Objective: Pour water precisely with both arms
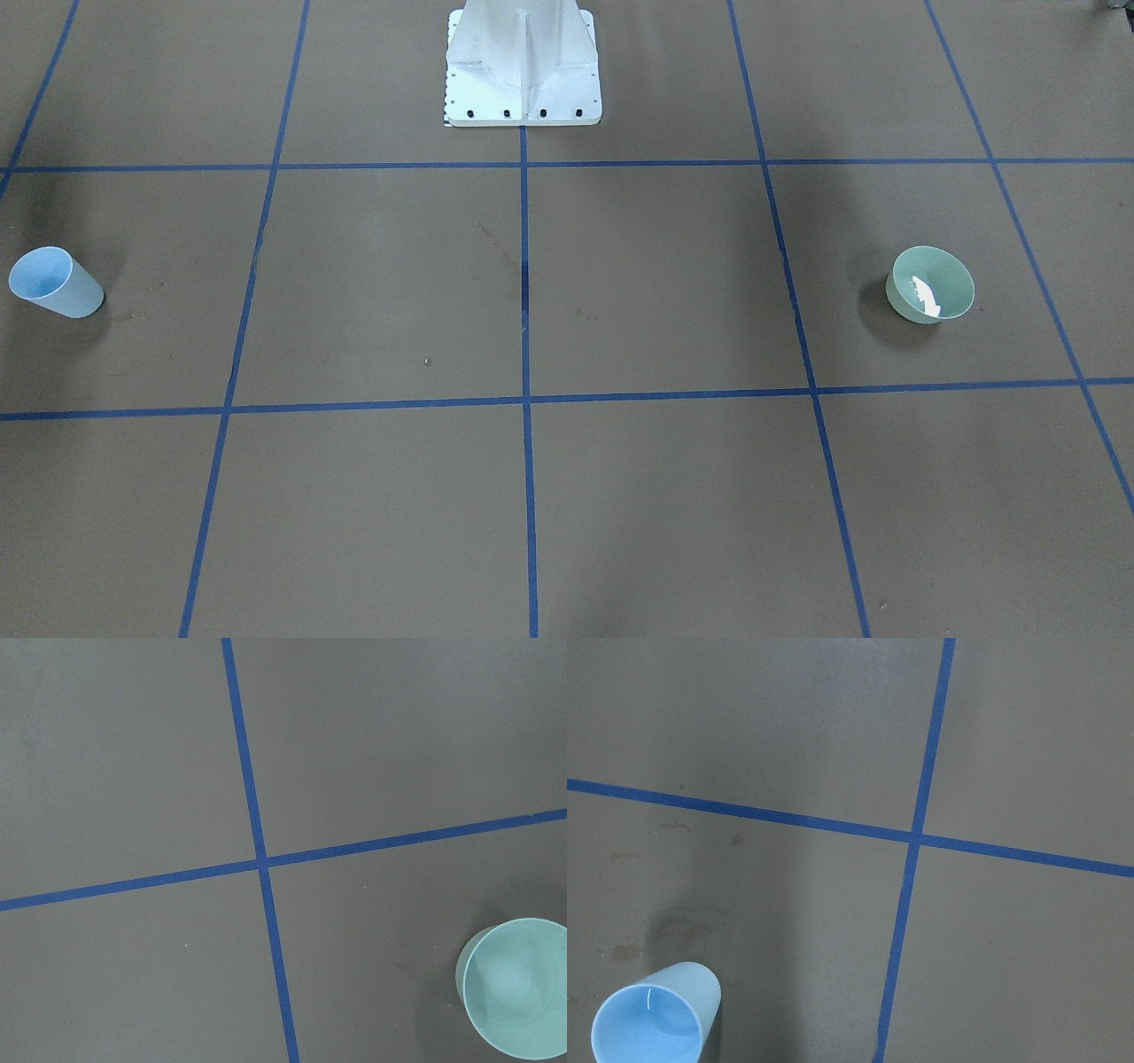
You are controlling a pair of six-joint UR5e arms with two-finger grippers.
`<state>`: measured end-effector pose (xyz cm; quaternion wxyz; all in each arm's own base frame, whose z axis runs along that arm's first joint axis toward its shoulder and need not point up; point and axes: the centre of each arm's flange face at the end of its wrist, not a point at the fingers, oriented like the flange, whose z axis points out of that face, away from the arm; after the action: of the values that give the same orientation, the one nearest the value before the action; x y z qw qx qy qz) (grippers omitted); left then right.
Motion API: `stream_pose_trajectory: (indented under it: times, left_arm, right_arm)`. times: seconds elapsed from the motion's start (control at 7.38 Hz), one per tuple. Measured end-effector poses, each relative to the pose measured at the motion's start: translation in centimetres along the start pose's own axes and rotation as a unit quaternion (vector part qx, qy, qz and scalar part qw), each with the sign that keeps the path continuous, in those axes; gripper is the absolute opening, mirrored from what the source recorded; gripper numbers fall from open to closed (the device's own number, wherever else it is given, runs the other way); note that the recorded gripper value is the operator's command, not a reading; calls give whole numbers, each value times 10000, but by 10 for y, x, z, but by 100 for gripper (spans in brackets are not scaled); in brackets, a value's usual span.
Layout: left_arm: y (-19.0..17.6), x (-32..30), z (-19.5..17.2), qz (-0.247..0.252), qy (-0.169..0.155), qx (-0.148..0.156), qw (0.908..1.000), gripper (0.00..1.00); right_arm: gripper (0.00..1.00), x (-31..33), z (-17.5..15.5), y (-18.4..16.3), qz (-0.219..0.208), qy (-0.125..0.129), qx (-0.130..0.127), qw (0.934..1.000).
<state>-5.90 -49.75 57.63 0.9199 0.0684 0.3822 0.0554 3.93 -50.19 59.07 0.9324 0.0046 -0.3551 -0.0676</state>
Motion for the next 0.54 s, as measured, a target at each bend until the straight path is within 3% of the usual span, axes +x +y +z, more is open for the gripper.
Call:
stream_pose_trajectory:
  times: [0.54]
  left_arm:
    - [0, 2, -1, -1, -6, 3, 10000, 100]
  right_arm:
    - [100, 6, 8, 6, 64, -2, -80, 9999]
